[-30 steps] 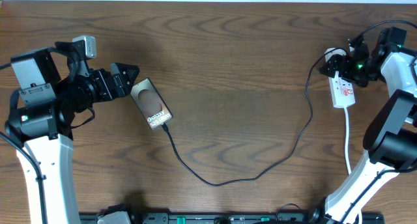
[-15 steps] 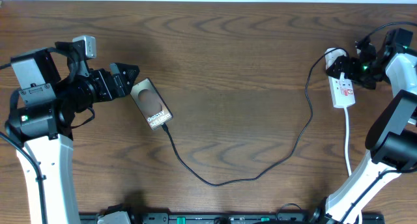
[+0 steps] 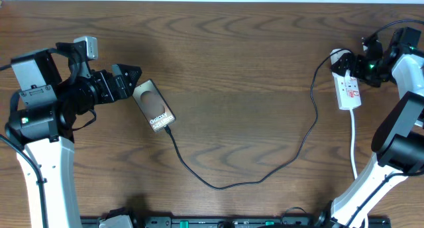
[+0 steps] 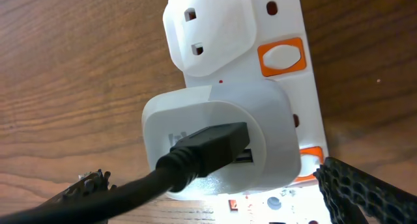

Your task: Plug charger to phone and switch on socket

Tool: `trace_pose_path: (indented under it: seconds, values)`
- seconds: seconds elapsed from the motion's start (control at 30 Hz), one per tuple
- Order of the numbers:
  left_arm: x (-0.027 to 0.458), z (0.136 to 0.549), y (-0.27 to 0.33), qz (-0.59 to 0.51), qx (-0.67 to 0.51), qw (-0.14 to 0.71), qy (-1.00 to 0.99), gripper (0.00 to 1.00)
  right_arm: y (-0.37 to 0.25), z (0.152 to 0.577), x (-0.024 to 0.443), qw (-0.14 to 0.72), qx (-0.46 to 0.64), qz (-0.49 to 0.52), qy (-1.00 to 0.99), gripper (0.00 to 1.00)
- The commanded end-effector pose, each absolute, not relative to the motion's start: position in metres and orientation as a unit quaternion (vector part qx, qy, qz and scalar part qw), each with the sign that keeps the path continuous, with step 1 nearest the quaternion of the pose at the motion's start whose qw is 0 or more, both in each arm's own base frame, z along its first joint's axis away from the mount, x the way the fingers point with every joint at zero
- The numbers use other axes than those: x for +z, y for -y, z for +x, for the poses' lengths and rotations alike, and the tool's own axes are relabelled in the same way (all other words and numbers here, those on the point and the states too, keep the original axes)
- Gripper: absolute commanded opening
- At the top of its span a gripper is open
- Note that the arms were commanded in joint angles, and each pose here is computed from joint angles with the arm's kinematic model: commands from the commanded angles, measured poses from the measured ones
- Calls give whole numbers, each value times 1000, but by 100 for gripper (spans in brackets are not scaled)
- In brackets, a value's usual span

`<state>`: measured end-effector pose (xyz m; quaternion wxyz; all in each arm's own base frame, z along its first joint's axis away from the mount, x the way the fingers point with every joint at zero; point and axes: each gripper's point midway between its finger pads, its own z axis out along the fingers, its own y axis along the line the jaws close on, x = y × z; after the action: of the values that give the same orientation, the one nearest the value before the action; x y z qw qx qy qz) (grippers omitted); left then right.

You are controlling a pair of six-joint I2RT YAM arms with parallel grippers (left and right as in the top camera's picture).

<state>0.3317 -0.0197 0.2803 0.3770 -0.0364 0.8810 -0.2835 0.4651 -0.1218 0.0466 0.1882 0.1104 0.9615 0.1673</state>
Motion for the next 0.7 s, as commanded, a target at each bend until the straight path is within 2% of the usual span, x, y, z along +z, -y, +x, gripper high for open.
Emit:
trace_pose_path:
  seconds: [0.0,0.67]
  values:
    - [279,333,18,-31,-277,379,-882,95,116,468,47,188,189,122,-956,99]
    - [279,333,17,-28,-272,380,-883,95,97,474,37,180,209,133,-952,99]
